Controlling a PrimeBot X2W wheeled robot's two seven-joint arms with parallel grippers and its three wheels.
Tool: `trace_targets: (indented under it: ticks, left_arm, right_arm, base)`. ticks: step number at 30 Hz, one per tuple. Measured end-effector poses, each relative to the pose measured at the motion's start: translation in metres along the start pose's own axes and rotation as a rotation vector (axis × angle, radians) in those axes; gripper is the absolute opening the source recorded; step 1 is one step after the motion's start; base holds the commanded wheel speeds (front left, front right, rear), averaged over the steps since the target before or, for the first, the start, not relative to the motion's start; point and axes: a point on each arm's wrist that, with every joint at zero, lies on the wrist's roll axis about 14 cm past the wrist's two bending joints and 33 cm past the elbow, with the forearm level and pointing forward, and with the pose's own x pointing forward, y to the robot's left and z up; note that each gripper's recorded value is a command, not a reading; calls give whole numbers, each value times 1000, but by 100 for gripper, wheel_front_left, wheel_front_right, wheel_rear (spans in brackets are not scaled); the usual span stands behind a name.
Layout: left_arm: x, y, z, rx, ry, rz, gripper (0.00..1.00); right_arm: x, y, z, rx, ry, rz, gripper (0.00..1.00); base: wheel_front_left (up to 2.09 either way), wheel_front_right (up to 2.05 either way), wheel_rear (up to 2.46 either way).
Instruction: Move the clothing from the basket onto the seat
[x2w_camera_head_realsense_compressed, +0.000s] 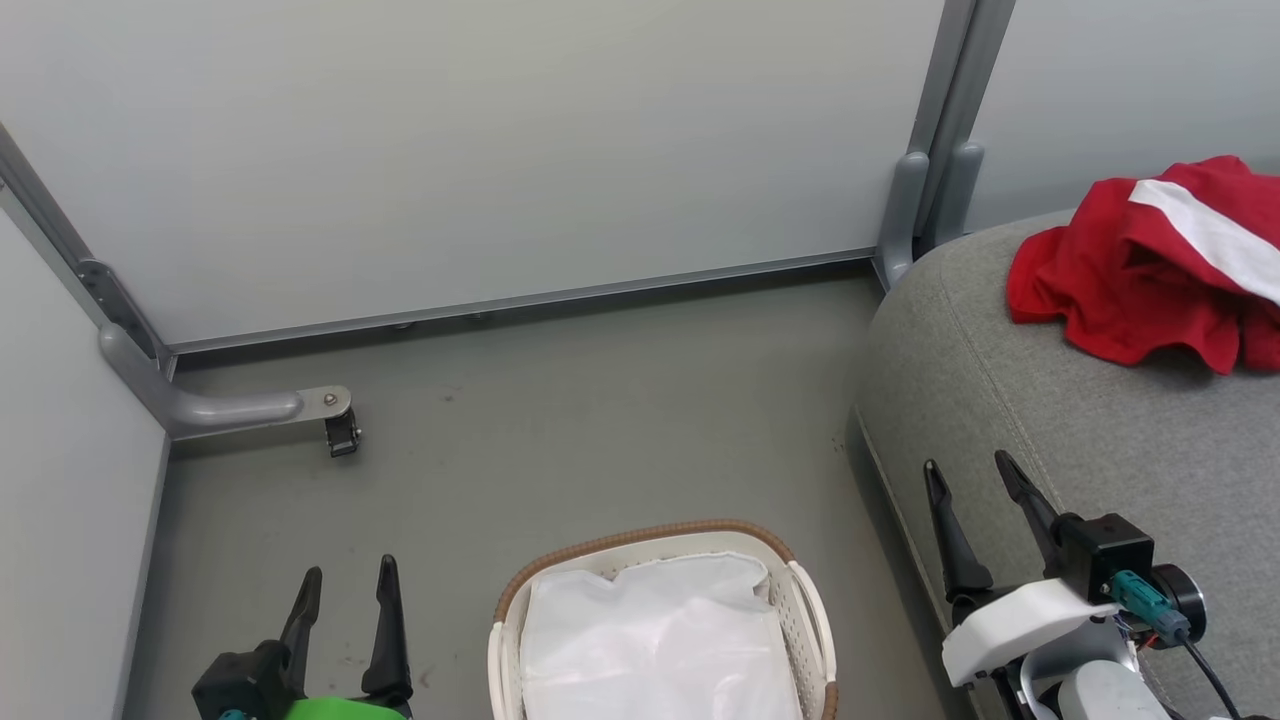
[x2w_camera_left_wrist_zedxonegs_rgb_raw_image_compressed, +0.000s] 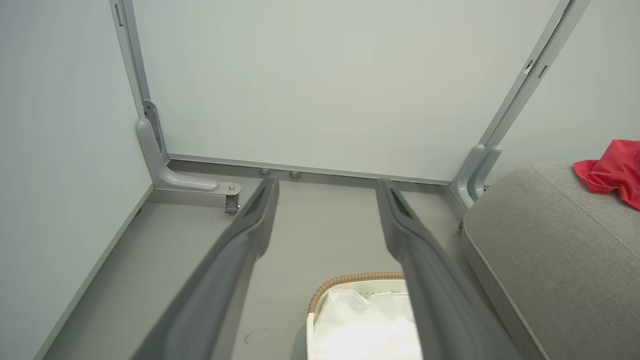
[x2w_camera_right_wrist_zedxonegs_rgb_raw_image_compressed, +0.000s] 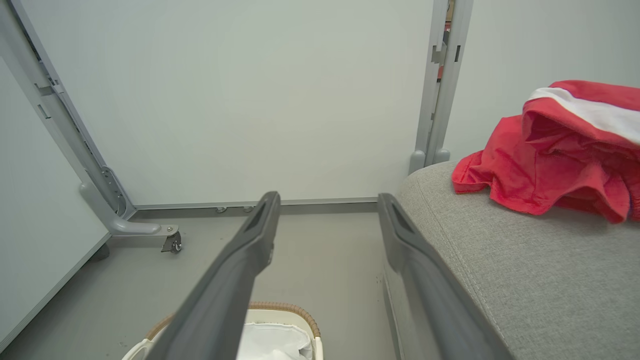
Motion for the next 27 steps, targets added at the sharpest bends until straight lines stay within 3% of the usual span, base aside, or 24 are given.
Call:
trace_targets:
  ticks: [8, 9, 15, 27]
  left_arm:
    - [-1, -1, -1, -4, 1, 2, 100]
    - [-2, -1, -1, -6, 3, 3, 0]
    - [-7, 3, -17, -16, 54, 21, 0]
    - [-5, 16, -18, -214, 72, 91, 0]
  right_arm:
    - [-1, 1, 0, 1, -1, 1, 100]
    - [-1, 1, 0, 1, -1, 2, 0]
    - [-13, -1, -24, 23, 77, -15, 0]
    - [-14, -15, -27, 243, 94, -97, 0]
  base:
    - [0, 0, 0]
    - [0, 0, 0]
    - [0, 0, 0]
    - [0, 0, 0]
